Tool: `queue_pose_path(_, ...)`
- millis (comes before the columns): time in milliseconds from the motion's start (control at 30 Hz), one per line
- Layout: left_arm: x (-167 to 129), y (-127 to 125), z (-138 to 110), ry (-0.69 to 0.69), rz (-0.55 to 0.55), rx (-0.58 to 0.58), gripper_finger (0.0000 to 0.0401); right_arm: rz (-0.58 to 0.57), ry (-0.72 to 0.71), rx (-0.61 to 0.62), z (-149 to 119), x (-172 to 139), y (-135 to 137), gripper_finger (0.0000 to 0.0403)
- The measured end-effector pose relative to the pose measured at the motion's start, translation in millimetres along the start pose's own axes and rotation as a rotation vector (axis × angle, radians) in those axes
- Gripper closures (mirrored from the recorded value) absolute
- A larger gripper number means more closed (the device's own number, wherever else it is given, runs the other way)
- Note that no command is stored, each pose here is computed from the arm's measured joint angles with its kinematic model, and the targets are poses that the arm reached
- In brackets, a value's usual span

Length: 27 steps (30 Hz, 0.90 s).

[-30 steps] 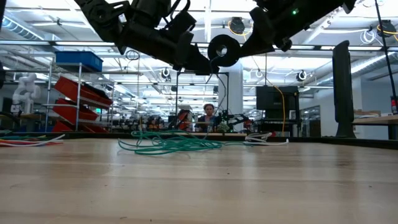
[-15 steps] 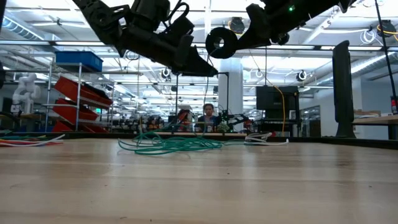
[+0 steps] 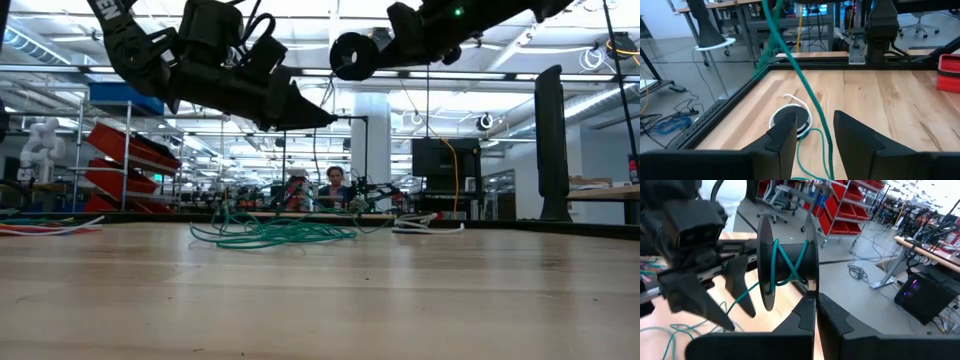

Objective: Coil cords
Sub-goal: Coil the green wire onto the spool

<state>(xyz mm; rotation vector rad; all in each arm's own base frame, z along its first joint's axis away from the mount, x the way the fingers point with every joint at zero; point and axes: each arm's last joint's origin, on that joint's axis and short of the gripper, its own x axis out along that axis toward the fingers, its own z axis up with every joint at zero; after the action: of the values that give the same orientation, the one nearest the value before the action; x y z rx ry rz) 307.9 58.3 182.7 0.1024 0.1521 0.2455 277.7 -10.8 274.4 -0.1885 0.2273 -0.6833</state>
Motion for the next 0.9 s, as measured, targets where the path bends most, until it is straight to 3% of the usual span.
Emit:
queue_pose_path(400,-0.2,1.3,-3.2,0.038,0.065,0.005,0.0264,-0.038,-0.022,-0.015,2.6,6.3,-8.8,0.0403)
queue_pose_path(900,-0.5,1.7,-4.6,0.058,0.115,0.010,0.0265,-0.079,0.054,-0.050,-4.5,9.8,-19.8,0.0403)
